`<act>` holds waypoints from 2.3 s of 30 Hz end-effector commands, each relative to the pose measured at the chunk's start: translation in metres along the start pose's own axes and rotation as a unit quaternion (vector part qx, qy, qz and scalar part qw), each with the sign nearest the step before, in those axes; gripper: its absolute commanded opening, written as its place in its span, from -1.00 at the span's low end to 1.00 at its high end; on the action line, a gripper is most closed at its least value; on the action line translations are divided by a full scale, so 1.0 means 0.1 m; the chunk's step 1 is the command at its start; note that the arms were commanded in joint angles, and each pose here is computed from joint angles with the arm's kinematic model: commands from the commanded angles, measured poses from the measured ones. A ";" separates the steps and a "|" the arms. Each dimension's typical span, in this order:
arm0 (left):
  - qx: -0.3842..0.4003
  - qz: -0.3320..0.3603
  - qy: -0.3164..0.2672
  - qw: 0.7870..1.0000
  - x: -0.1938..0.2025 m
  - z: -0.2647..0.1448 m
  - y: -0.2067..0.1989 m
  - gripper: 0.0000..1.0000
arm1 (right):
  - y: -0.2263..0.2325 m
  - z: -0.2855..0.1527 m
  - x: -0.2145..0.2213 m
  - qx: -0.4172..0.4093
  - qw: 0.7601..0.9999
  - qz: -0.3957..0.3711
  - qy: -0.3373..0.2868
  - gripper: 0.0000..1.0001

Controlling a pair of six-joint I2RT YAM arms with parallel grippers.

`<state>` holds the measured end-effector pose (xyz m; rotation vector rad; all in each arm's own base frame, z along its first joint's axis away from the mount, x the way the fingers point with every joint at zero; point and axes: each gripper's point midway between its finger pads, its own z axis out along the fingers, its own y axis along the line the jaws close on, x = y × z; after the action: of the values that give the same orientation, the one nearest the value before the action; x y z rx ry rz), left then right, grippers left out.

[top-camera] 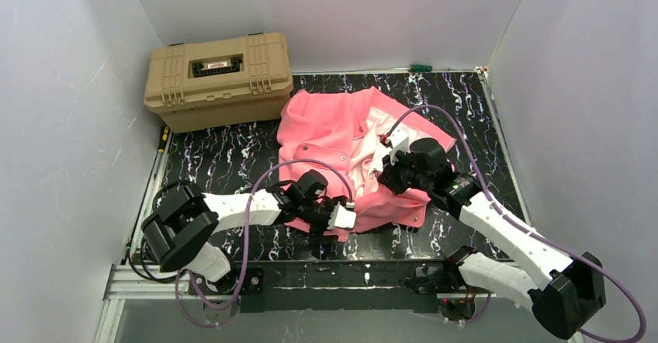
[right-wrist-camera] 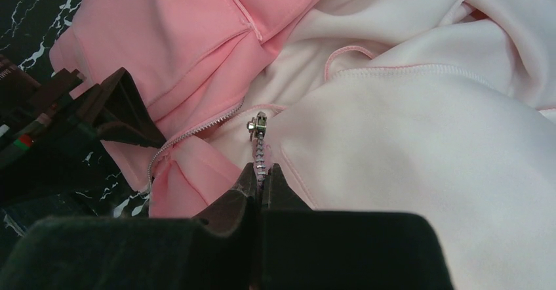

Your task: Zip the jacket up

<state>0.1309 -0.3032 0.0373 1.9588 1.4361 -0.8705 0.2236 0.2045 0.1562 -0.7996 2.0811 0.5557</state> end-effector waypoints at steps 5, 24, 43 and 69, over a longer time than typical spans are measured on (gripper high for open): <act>-0.051 0.021 0.034 0.998 0.22 0.11 0.15 0.29 | -0.06 0.00 -0.10 0.012 0.999 0.008 -0.034 -0.97; -0.157 0.045 0.018 0.986 -0.79 -1.12 0.48 -1.00 | 0.03 -0.22 -0.35 -0.019 0.998 -0.031 -0.045 -0.97; -0.171 0.045 -0.023 0.984 -1.42 -2.00 0.09 -0.98 | -0.86 -0.22 -0.07 0.229 0.973 -0.003 0.024 -0.97; -0.422 0.080 0.009 0.903 -2.04 -2.49 1.93 -1.00 | 0.38 -0.53 -0.98 -0.104 0.978 -0.057 -0.173 -0.97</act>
<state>0.3196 -0.2767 0.2526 1.5651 1.5204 -0.0610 0.2360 0.1980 0.2182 -0.7592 1.8536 0.5521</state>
